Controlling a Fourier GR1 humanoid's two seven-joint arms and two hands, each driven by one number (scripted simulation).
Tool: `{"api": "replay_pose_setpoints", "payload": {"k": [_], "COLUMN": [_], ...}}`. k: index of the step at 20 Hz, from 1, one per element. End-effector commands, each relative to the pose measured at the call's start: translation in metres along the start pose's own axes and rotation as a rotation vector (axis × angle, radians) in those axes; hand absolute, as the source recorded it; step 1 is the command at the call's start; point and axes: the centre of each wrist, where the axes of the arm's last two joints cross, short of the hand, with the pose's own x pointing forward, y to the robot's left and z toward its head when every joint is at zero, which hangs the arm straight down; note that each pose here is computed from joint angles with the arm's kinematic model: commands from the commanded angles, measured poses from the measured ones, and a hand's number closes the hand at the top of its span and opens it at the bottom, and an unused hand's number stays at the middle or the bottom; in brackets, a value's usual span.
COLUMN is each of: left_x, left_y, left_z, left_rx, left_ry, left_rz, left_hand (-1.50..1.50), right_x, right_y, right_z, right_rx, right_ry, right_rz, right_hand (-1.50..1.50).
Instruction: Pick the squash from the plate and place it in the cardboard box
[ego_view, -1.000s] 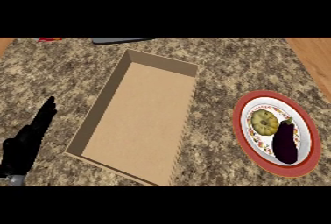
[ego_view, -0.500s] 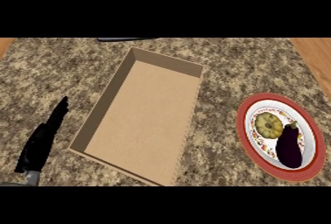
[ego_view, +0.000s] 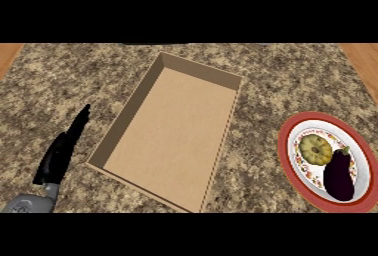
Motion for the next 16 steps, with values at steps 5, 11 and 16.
{"api": "replay_pose_setpoints", "payload": {"k": [5, 11, 16], "left_x": [-0.005, 0.006, 0.015], "left_y": [-0.019, -0.011, -0.017], "left_z": [0.0, -0.021, -0.03], "left_rx": [-0.023, -0.026, -0.043], "left_ry": [-0.022, -0.02, -0.023], "left_rz": [-0.014, -0.003, -0.005], "left_hand": [0.0, 0.0, 0.0], "right_x": [0.05, 0.047, 0.065], "right_y": [0.025, 0.046, 0.059], "right_z": [-0.011, -0.024, -0.049], "right_rx": [-0.002, 0.076, 0.119], "right_ry": [0.085, 0.125, 0.152], "right_rz": [0.23, 0.22, 0.194], "right_hand": [-1.5, -1.5, -1.5]}}
